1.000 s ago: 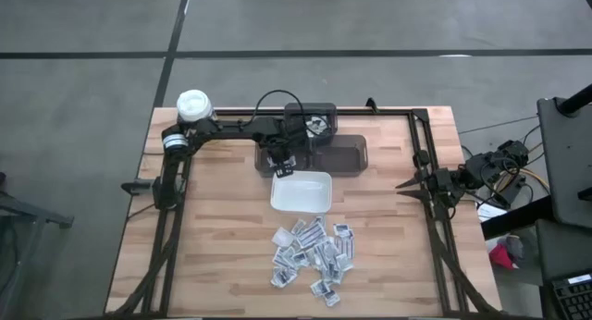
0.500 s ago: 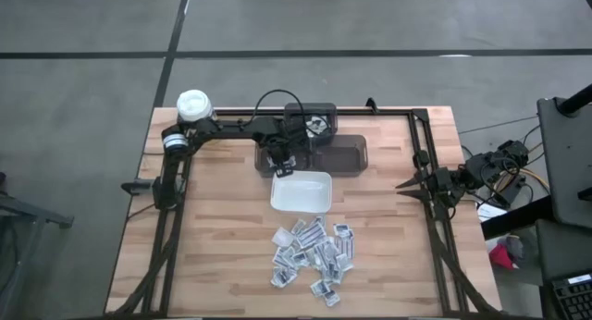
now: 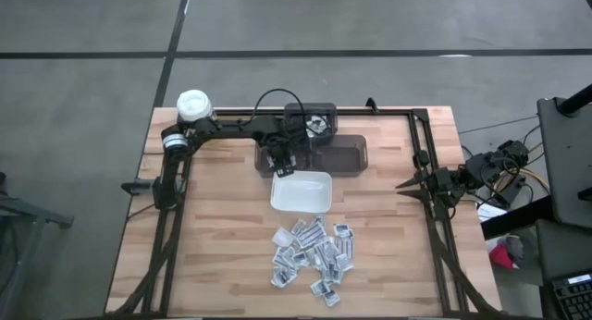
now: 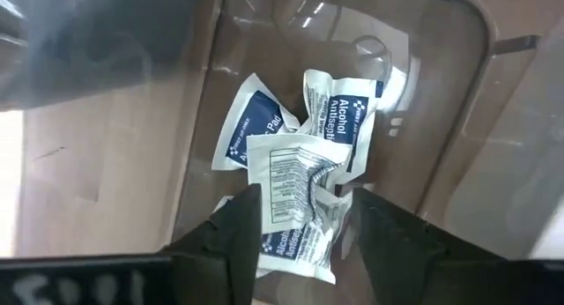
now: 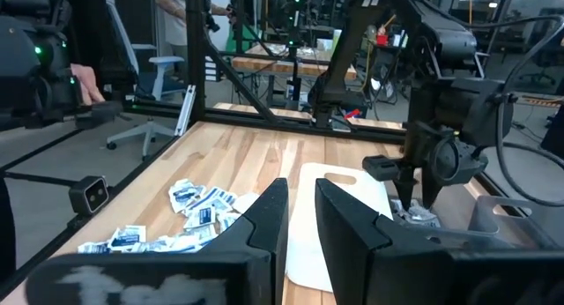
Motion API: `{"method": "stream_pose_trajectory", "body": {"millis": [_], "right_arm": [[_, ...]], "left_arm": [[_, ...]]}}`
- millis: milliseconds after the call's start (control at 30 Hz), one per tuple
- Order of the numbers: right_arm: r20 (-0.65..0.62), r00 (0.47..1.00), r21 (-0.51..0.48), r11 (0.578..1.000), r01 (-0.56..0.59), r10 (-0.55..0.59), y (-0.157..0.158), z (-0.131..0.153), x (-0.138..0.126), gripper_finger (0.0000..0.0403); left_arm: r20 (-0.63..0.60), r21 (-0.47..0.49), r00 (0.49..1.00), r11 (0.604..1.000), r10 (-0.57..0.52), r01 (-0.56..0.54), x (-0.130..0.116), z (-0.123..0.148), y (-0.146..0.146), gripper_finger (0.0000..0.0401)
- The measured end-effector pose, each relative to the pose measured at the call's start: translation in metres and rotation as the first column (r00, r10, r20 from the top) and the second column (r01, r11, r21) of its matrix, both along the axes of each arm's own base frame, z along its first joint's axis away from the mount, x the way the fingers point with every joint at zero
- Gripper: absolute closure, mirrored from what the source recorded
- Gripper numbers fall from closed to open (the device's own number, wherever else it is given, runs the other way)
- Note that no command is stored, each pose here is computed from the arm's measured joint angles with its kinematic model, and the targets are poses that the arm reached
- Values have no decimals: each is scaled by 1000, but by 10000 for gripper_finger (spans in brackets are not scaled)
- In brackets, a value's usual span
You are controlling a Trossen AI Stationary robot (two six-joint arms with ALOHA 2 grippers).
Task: Pick & Place First Aid Supplies
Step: Put the alcohol pad into the left black bin
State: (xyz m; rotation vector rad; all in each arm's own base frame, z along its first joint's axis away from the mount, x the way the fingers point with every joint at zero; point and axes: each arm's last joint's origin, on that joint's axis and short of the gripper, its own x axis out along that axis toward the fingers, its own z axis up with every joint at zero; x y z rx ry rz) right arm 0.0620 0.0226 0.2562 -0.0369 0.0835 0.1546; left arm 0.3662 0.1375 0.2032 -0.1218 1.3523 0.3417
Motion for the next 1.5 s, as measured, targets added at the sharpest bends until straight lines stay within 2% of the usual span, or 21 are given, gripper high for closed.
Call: {"method": "stream_pose_trajectory", "body": {"millis": [200,333,500,667,867,1067,1267,1500], "right_arm": [[0,1000,0,1000,0,0,0,0,0,344],[1,1000,0,1000,0,0,0,0,0,344],[-1,1000,4,1000,0,0,0,0,0,344],[0,1000,5,1000,0,0,0,0,0,344],[0,1000,5,1000,0,0,0,0,0,344],[0,1000,0,1000,0,0,0,0,0,344],[0,1000,-4,1000,-1,1,0,0,0,344],[1,1000,-3,1000,-1,1,0,0,0,344]], "left_arm": [[42,13,999,1000,5,-6,1,33,0,214],[105,6,993,998,57,-58,-4,63,-4,213],[182,-106,968,983,170,-153,-14,91,-18,213],[225,-232,932,945,284,-232,-25,115,-47,213],[241,-327,912,912,333,-247,-26,130,-103,213],[195,-422,898,861,393,-285,-22,128,-168,213],[144,-480,876,806,461,-346,-17,114,-231,213],[56,-557,834,710,550,-431,-10,85,-296,213]]}}
